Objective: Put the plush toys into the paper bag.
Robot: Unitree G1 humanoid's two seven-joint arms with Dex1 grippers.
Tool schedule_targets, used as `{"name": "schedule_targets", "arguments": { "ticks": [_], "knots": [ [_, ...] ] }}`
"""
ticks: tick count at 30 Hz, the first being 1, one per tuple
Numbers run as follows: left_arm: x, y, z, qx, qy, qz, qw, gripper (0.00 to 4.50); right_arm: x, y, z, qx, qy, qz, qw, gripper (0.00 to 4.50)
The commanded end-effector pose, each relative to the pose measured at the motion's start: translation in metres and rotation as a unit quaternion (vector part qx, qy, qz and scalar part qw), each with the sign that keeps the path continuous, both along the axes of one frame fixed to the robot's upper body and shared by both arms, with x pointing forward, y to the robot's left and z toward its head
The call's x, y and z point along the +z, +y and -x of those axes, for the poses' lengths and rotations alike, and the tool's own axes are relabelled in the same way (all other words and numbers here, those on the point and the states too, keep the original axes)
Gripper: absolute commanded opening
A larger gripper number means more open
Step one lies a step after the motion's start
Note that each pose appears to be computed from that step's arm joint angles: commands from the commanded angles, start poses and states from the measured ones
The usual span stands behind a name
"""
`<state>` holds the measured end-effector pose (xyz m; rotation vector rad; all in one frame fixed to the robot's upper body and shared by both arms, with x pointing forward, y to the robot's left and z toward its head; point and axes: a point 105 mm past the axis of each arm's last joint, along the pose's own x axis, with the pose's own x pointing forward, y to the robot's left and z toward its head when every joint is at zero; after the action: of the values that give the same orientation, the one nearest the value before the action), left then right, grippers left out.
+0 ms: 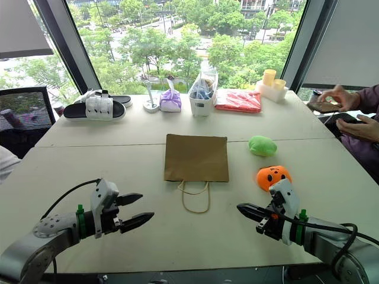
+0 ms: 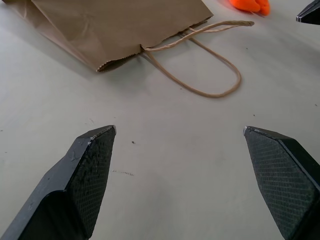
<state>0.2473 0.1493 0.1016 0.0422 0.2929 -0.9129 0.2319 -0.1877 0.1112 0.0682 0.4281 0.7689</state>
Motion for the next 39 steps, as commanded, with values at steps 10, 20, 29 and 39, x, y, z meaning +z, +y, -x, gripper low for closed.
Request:
{"name": "schedule_targets", "arguments": {
  "ticks": [10,20,29,39],
  "knots": [
    [0.005,0.003,-0.006,-0.005,-0.025,-0.015,1.0,4.19,0.007,0.009,-0.001,0.003,-0.025,-0.002,1.0,0.0],
    [0.017,0.004,-0.017,-0.047,-0.075,-0.057,0.994,4.19,0.007,0.01,-0.003,-0.002,-0.03,0.001,1.0,0.0],
    [0.023,-0.06,-0.046,-0.229,-0.17,-0.091,0.954,4.19,0.008,0.018,-0.011,0.004,-0.04,0.01,0.999,0.0],
    [0.027,-0.096,-0.065,-0.315,-0.226,-0.095,0.917,1.31,0.002,0.031,-0.001,-0.015,-0.045,-0.001,0.999,0.0]
  ]
}}
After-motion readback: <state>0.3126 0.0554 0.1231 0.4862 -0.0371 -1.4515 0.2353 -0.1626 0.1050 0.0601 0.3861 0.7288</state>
